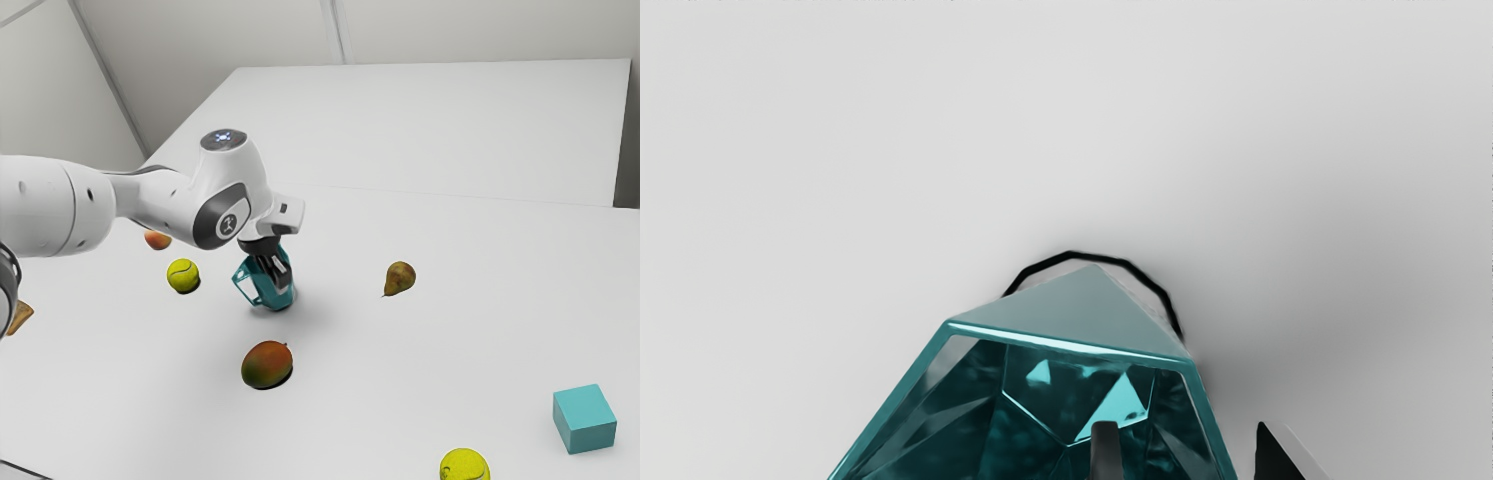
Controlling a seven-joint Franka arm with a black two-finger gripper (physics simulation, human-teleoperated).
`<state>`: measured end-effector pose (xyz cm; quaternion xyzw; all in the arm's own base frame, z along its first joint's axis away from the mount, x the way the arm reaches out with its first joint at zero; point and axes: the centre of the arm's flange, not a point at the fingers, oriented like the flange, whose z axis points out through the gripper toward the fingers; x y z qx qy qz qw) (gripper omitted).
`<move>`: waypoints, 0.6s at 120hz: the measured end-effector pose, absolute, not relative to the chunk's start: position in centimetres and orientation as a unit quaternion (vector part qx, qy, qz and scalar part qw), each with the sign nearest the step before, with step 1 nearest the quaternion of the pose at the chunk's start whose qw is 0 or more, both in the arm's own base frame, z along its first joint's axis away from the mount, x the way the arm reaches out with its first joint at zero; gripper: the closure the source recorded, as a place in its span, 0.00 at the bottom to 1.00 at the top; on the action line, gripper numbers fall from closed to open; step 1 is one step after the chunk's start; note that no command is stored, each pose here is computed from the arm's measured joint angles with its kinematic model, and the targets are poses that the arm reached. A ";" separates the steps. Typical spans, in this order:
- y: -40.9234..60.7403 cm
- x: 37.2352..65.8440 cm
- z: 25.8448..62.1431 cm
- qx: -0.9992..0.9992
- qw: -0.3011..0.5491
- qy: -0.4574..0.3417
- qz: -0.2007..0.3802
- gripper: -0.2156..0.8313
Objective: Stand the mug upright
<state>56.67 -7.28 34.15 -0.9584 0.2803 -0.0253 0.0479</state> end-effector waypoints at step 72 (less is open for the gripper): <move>-5.1 64.7 55.7 -0.975 0.036 0.204 -0.086 0.23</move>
